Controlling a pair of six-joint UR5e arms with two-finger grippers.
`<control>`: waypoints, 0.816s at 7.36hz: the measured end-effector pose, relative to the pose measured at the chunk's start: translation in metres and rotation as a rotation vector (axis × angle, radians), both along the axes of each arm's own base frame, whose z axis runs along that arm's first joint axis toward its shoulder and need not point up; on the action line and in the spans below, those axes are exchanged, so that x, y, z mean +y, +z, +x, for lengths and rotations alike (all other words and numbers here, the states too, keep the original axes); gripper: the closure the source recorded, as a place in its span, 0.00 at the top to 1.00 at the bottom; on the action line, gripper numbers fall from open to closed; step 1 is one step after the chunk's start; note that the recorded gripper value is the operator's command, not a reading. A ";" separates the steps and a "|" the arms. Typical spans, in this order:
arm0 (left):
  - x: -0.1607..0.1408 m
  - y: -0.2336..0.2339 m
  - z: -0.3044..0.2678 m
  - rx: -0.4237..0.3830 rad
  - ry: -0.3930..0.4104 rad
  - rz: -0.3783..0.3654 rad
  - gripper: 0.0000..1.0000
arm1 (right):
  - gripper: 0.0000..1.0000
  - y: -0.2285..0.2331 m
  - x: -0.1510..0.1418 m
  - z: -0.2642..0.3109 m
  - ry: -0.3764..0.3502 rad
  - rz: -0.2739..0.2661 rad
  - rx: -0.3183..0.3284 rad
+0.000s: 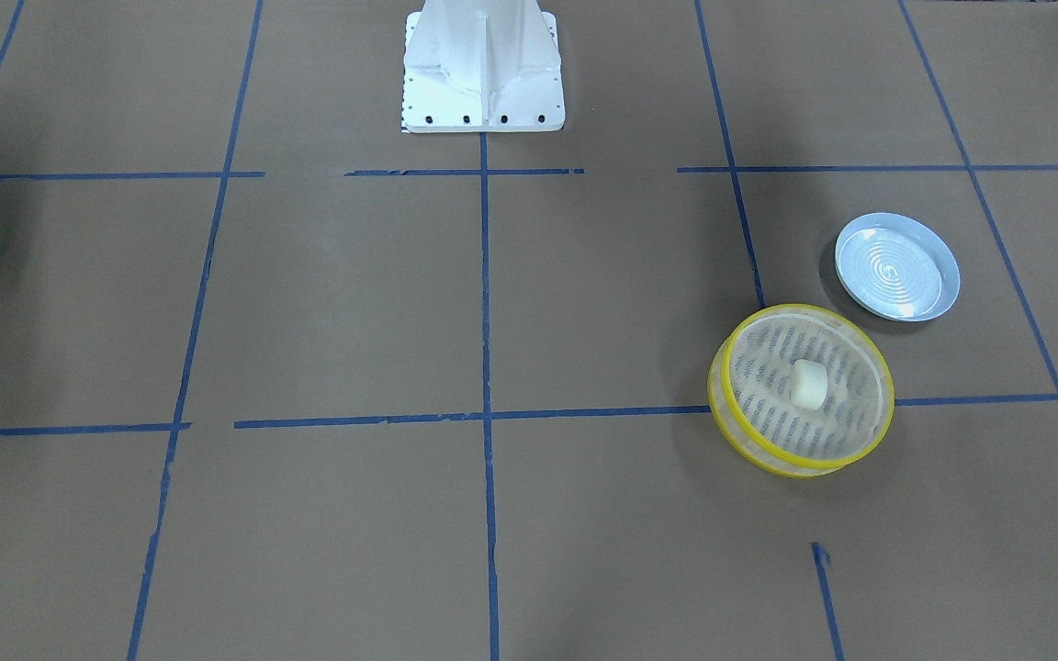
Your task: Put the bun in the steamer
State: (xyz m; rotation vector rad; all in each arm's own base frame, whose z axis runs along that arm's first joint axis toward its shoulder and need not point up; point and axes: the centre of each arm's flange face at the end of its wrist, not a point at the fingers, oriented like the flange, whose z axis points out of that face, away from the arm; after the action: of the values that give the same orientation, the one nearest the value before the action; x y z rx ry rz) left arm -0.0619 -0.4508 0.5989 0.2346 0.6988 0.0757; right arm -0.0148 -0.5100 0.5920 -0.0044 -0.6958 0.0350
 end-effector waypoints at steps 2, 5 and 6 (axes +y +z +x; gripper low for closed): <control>0.020 0.043 -0.006 0.070 -0.005 -0.096 1.00 | 1.00 0.000 0.000 0.000 0.000 0.000 0.000; 0.028 0.059 -0.007 0.089 -0.010 -0.135 1.00 | 1.00 0.000 0.000 0.000 0.000 0.000 0.000; 0.026 0.057 -0.007 0.088 -0.011 -0.131 1.00 | 1.00 0.000 0.000 0.000 0.000 0.000 0.000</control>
State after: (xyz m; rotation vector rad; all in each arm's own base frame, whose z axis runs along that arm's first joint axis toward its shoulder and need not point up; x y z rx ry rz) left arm -0.0693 -0.4246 0.6555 0.1168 0.7867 0.0091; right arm -0.0148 -0.5100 0.5920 -0.0045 -0.6958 0.0350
